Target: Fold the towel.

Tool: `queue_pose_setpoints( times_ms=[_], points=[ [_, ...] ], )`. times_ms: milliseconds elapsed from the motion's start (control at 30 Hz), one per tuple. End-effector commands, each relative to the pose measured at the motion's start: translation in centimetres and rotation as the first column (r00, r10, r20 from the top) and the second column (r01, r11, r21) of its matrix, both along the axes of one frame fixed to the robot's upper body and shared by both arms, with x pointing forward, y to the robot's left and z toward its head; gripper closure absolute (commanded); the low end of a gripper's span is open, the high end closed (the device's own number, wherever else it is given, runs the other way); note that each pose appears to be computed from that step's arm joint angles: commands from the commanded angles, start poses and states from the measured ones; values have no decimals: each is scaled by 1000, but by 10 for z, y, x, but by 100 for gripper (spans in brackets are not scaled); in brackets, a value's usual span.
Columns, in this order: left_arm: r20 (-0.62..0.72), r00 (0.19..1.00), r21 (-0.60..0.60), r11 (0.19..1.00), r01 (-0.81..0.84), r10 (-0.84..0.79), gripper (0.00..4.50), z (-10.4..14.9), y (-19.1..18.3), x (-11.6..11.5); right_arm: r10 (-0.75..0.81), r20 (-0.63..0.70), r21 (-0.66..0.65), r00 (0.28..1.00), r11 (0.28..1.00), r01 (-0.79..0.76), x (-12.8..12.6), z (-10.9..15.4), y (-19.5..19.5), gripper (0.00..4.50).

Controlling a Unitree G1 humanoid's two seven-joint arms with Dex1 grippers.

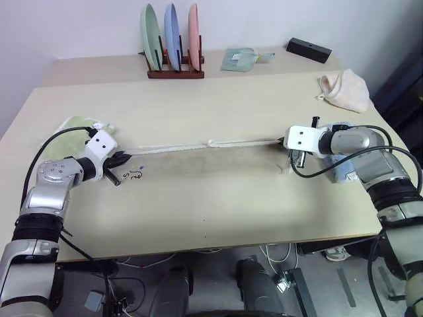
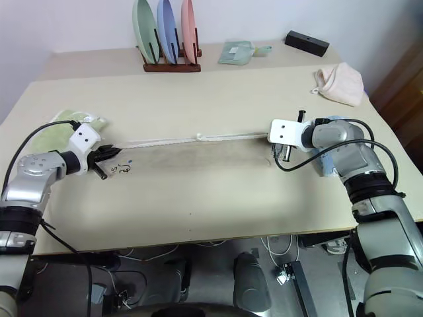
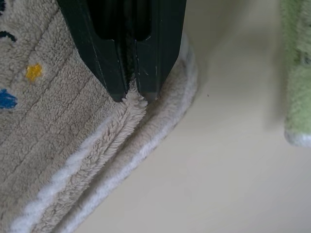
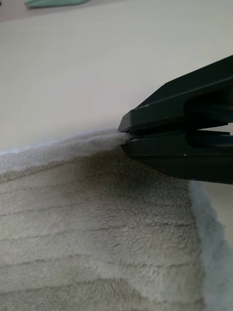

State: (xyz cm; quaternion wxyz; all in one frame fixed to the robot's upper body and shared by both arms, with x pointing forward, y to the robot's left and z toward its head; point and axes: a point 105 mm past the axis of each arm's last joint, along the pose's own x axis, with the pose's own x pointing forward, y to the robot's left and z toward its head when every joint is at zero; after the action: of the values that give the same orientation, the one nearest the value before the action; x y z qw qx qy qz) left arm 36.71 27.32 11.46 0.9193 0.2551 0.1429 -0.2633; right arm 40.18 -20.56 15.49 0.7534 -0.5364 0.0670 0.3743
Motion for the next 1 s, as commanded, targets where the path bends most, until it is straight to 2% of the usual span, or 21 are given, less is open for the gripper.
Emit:
queue_pose_setpoints(
  times_ms=[33, 167, 267, 367, 433, 533, 600, 700, 733, 833, 933, 1000],
  points=[
    [27, 998, 30, 998, -59, 58, 450, 6, 14, 3, -34, 47, 1, 998, 999, 34, 8, 11, -9, 443],
    [15, 995, -17, 995, -96, 96, 450, 3, 18, 4, -47, 73, 15, 996, 999, 46, 13, 13, -8, 443],
    [35, 990, -58, 990, -132, 135, 352, 9, 21, 6, -66, 105, 21, 992, 998, 65, 15, 20, -12, 360],
    [105, 979, -68, 983, -170, 176, 203, 19, 24, 10, -68, 136, 2, 988, 998, 68, 9, 27, -20, 210],
    [145, 966, -122, 973, -198, 215, 102, 29, 26, 11, -84, 169, 4, 982, 996, 84, 4, 35, -28, 114],
    [192, 942, -224, 947, -232, 276, 102, 44, 30, 9, -147, 226, 49, 963, 989, 140, -7, 51, -42, 114],
    [225, 927, -289, 930, -229, 298, 102, 55, 29, 6, -210, 212, 162, 954, 971, 178, -20, 62, -48, 114],
    [250, 929, -348, 921, -177, 273, 95, 65, 14, 0, -271, 98, 365, 958, 905, 219, -45, 64, -46, 25],
    [255, 935, -346, 926, -149, 246, 95, 66, 6, -3, -271, 47, 445, 961, 867, 223, -54, 64, -40, 7],
    [262, 955, -312, 949, -49, 135, 95, 65, -23, -9, -220, -149, 668, 964, 697, 262, -82, 53, -16, 7],
    [231, 973, -257, 966, 41, 20, 95, 54, -53, -14, -150, -355, 753, 923, 540, 377, -107, 26, 4, 7],
    [208, 974, -277, 949, 149, -92, 95, 50, -88, -21, -151, -490, 759, 859, 411, 505, -115, 2, 10, 7]
  ],
)
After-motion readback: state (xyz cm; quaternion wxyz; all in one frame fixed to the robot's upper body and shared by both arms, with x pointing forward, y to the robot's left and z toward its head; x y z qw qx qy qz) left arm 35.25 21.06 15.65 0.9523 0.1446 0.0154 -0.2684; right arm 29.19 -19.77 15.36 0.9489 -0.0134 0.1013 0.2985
